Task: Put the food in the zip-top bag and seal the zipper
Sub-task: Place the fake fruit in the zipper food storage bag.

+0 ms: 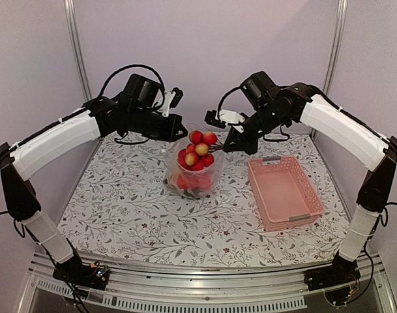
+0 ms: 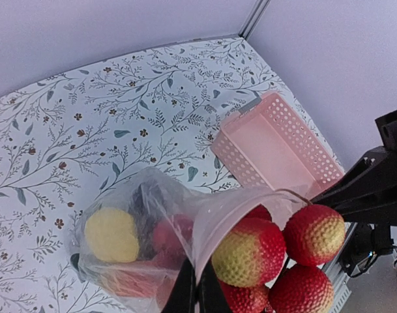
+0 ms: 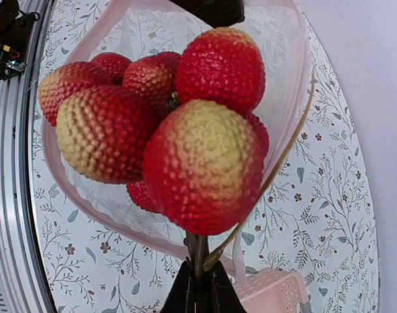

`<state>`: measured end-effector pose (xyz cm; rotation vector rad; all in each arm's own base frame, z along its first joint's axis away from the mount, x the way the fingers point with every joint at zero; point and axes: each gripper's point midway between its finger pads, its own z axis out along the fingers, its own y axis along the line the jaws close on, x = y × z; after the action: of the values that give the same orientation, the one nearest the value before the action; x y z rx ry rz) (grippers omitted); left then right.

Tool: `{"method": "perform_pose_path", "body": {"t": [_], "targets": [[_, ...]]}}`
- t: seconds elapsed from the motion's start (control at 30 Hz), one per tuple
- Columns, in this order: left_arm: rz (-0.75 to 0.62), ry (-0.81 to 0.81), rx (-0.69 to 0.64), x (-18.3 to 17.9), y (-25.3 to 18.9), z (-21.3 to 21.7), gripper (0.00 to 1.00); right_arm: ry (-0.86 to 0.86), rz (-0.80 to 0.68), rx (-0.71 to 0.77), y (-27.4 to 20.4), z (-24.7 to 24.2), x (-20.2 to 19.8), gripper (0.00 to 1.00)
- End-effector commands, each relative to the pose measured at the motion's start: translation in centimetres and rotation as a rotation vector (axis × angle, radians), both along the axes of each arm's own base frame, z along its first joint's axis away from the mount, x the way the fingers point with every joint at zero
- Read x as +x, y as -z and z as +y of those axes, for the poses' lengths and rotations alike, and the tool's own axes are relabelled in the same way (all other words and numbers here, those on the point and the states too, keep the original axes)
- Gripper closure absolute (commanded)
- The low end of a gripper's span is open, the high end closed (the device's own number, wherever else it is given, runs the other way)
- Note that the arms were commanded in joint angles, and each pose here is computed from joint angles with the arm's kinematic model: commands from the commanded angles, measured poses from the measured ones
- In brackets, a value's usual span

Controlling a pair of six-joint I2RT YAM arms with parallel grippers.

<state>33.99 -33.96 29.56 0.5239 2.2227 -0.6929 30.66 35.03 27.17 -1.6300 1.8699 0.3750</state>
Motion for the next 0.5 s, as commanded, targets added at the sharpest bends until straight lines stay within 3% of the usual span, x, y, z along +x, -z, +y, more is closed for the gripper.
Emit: {"method": "perform_pose_path", "body": {"t": [0.0,0.13,0.33,0.47], "targets": [[-0.027,0.023,-0.024,-0.6,-1.2,-0.5,1.0,-0.015,-0.027,0.017,-1.7,0.9,-1.4,0.93],[-0.024,0.021,-0.031,-0.4,-1.2,-0.6,1.0,-0.024,-0.072,-0.034,-0.8,2.1,-1.8,0.9],[-0.024,0.017,-0.023,-0.5,-0.9,-0.4,1.0,0.076,-0.16,-0.042,-1.4,2.9,0.6,0.65],[-0.024,0.008,-0.015,-0.5,-0.7,-0.1,1.0,0.019,-0.145,0.017,-3.4,2.8,-1.1,0.63]]}}
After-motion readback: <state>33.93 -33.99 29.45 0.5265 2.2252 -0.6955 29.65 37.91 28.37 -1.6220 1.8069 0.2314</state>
